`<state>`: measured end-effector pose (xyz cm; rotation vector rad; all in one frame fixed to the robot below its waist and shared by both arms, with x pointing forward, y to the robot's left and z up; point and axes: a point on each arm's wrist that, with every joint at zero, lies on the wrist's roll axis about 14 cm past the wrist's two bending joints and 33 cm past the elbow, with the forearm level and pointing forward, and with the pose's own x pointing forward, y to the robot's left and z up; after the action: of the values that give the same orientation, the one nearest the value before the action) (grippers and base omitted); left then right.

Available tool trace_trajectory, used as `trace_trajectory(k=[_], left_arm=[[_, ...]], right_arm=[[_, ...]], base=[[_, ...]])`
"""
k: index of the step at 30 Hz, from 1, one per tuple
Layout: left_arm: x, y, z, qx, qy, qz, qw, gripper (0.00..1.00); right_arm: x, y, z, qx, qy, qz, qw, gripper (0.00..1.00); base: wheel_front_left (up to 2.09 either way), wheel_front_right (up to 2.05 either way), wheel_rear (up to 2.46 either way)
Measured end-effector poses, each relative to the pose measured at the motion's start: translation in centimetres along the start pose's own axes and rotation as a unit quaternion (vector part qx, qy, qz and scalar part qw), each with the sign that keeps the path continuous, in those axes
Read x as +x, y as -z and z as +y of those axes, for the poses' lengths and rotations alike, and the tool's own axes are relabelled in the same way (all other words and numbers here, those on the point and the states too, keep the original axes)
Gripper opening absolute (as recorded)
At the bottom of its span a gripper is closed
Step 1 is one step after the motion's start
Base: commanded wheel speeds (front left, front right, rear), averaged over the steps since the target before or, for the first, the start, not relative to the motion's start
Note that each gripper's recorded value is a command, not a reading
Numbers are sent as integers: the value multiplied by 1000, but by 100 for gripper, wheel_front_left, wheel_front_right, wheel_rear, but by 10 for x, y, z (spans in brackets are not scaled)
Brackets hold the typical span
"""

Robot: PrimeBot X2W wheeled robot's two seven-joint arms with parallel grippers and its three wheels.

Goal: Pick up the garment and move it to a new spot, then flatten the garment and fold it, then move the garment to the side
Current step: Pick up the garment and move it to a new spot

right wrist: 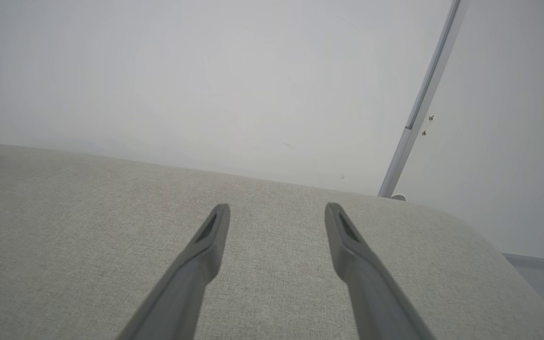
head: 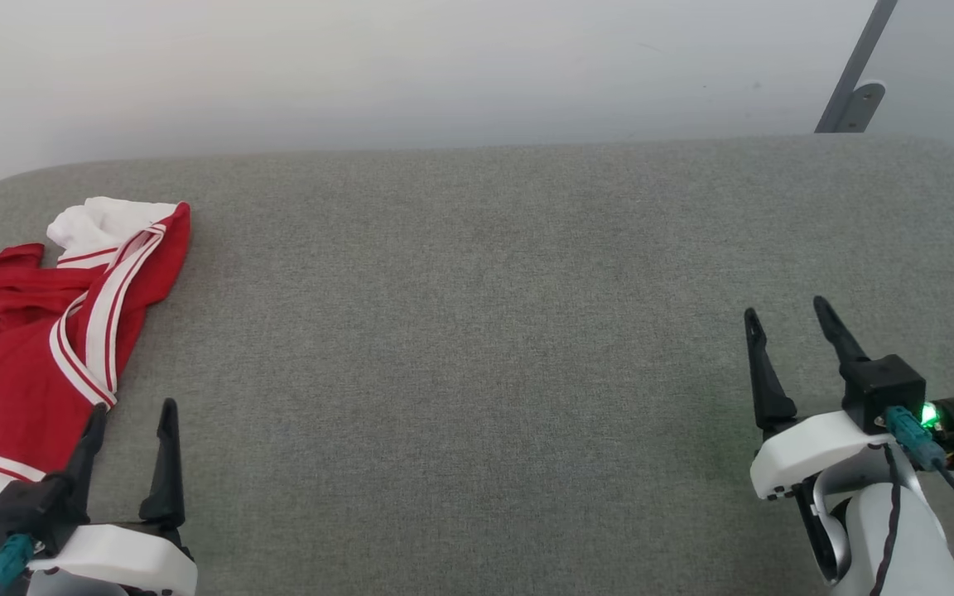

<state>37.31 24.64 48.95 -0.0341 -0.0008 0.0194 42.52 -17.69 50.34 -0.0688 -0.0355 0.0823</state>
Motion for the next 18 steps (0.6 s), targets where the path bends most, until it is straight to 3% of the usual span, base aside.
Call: trace_trajectory(k=[18], left_arm=[[-2,4,5,-12,3,4,1000,100]], right_arm=[[2,-2,9,21,-10,-13,1000,100]], base=[[0,0,0]])
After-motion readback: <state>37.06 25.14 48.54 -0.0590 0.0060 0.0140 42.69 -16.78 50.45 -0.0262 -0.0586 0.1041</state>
